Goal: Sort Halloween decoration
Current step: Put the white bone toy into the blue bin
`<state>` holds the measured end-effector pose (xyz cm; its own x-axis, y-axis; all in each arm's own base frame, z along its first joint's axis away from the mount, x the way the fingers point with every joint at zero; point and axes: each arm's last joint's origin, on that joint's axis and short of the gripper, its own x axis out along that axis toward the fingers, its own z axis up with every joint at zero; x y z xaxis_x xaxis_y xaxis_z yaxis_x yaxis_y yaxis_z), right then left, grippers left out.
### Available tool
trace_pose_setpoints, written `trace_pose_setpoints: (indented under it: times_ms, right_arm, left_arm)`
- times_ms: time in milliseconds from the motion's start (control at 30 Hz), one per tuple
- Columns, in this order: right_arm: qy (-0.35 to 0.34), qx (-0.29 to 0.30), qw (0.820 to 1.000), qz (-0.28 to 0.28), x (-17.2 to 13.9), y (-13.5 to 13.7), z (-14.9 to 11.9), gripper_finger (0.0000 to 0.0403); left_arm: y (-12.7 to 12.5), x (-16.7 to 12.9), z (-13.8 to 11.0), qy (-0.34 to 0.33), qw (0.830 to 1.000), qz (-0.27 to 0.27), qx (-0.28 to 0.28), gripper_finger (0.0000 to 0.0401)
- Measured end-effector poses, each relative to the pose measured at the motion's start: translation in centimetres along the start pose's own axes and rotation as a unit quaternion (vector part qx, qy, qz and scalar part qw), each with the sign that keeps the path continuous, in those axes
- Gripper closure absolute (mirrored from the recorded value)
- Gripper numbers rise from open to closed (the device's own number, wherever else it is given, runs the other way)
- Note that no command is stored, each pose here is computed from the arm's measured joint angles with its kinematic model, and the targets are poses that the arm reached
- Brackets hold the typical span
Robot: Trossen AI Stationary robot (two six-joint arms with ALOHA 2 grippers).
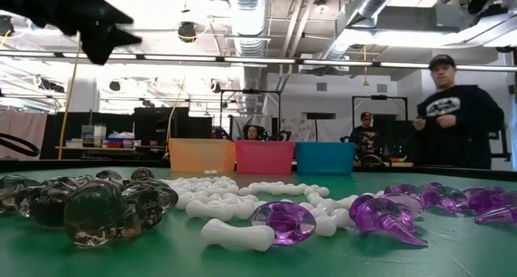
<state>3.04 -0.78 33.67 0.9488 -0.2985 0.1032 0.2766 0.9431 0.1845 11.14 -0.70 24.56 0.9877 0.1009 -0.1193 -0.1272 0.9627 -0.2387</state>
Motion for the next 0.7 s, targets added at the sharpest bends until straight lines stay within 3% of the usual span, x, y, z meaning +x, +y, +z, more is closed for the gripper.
trace_pose_setpoints:
  times_ms: [167, 400, 567, 700]
  right_arm:
    - [-0.015, 0.001, 0.999, 0.042, -0.6, -0.4, -2.5, 0.0284]
    - [0.002, -0.019, 0.999, 0.047, 0.2, -0.2, -5.1, 0.0284]
    - [0.026, -0.023, 0.998, 0.059, 0.7, 0.0, -6.9, 0.0285]
    - [0.052, -0.011, 0.997, 0.053, 1.4, 0.2, -9.0, 0.0285]
  left_arm:
    - [-0.6, -0.1, 0.7, -0.026, 0.997, -0.075, 0.014, 0.0222]
    - [-0.8, -0.1, 0.8, -0.023, 0.995, -0.101, 0.01, 0.0222]
    - [-1.1, -0.2, 0.8, -0.018, 0.988, -0.154, 0.012, 0.0222]
    - [-1.1, -0.2, 0.8, -0.015, 0.988, -0.155, 0.007, 0.0222]
